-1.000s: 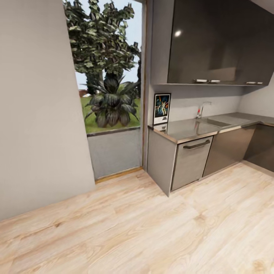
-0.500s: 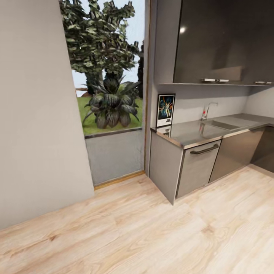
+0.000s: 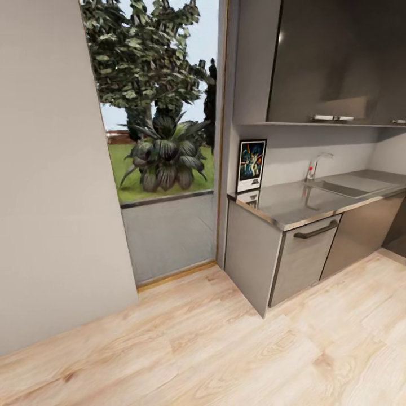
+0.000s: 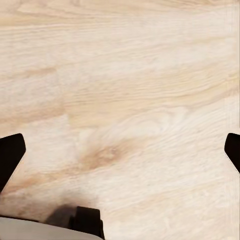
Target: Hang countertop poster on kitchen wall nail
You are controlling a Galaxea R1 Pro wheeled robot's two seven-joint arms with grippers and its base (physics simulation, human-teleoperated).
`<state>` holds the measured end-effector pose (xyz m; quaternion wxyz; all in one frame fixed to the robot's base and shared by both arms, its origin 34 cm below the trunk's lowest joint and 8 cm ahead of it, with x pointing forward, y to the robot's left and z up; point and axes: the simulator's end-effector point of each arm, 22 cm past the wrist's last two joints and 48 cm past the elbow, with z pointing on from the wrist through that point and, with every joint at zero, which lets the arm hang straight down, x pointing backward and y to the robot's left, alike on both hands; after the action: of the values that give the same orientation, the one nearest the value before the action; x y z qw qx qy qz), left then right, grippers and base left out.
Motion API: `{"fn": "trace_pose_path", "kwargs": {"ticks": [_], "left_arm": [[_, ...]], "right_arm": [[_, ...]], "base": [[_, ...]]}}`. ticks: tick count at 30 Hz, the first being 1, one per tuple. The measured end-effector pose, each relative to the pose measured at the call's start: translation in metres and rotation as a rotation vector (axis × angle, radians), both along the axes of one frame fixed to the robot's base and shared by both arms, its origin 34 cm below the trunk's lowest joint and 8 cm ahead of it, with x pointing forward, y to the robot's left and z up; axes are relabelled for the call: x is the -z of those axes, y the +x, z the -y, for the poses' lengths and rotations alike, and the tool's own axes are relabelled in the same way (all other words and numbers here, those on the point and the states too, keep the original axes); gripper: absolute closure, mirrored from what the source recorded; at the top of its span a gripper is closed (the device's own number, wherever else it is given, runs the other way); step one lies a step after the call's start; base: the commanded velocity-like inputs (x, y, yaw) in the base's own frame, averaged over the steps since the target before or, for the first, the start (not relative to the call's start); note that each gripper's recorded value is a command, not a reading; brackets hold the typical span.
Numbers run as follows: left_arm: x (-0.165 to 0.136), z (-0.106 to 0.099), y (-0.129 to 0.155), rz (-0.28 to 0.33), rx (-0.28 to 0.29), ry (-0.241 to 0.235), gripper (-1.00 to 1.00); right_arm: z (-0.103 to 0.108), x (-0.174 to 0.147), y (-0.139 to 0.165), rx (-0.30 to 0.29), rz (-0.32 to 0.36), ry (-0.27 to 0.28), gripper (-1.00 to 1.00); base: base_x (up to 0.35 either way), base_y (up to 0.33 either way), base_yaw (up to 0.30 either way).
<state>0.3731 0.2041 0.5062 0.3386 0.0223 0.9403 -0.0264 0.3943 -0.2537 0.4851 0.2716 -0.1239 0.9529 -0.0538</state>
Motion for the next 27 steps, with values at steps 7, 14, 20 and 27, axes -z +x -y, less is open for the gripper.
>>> {"fn": "trace_pose_path", "kwargs": {"ticks": [7,14,20,27], "left_arm": [[0.0,0.0001,0.0001,0.0,0.0,0.0,-1.0],[-0.0005,-0.0002,0.0007,0.002,-0.001,0.0,-1.0],[-0.0011,-0.0004,0.0015,0.004,-0.001,0.001,-1.0],[-0.0018,-0.0004,0.0026,0.007,-0.001,0.001,-1.0]], "right_arm": [[0.0,0.0,0.0,0.0,0.0,0.0,-1.0],[0.0,-0.0006,0.0008,0.0,0.003,0.0,-1.0],[0.0,-0.0013,0.0017,0.0,0.005,0.0,-1.0],[0.0,-0.0021,0.0028,0.0,0.008,0.0,-1.0]], "base": [[0.336,0.077,-0.21],[0.336,0.078,-0.286],[0.336,0.095,-0.297],[0.33,0.142,-0.298]]}}
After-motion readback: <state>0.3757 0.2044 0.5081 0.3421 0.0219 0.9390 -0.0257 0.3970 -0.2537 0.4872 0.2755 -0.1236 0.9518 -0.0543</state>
